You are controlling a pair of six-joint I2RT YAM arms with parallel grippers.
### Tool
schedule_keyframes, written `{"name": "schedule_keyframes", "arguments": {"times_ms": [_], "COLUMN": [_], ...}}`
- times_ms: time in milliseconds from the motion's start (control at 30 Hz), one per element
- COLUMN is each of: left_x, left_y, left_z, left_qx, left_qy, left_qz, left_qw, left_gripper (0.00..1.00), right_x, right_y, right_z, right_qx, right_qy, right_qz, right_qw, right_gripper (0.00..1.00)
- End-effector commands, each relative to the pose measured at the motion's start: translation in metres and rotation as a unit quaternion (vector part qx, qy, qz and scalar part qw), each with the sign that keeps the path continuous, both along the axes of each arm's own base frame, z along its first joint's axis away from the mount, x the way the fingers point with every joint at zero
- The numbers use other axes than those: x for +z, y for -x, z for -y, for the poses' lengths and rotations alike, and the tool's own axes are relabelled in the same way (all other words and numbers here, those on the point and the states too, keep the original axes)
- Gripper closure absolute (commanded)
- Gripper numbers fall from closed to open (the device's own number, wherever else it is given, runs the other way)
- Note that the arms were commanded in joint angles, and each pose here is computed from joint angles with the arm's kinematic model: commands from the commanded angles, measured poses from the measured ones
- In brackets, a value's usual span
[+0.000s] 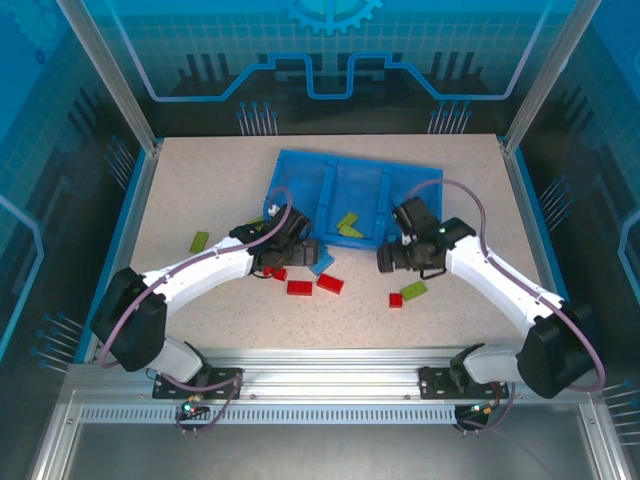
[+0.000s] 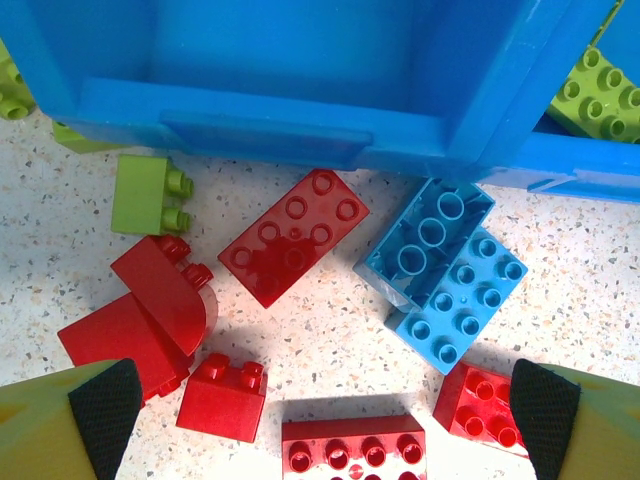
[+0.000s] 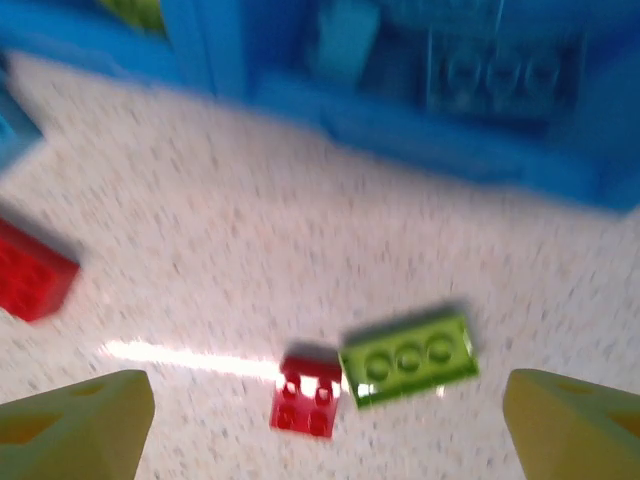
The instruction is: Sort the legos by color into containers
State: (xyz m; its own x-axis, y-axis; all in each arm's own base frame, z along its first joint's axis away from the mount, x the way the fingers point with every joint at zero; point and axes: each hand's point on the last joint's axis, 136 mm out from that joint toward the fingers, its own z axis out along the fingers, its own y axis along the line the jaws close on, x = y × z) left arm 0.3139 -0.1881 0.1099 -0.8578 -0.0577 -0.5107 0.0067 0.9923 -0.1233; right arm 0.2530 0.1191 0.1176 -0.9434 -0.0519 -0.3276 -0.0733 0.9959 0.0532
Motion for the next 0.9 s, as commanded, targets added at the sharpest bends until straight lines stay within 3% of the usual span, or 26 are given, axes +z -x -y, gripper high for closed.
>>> {"name": "schedule_keyframes", "arguments": {"times_ms": [0, 167, 333, 867], "left_x": [0.001, 0.003, 0.007, 0.007], "left_y": [0.0, 0.001, 0.004, 0.013], "left_z": [0.0, -0.005, -0.017, -0.036], "left_qx": [0.004, 0.008, 0.017, 0.025], "left_qy": [0.006, 0.001, -0.017, -0.032], "left_qz": [0.001, 0.007, 0.018, 0.02], "left_qw": [1.0, 1.0, 1.0, 0.999], "left_gripper": [0.01, 0.01, 0.01, 0.01], "right_x": [-0.018, -0.051, -0.068, -0.098], "right_y": [0.04, 0.071, 0.077, 0.051], "right_z": [0.002, 0.0, -0.016, -0.025], "right_qx": [-0.034, -0.073, -0.068, -0.048], "right_qy": [-0.014, -0.025, -0.013, 0.069], "right_qz": [-0.057, -0.103, -0.12, -0.128], "right_qw": [0.998, 0.992, 0.99, 0.988], "right_gripper": [0.11, 0.18, 0.21, 0.36]}}
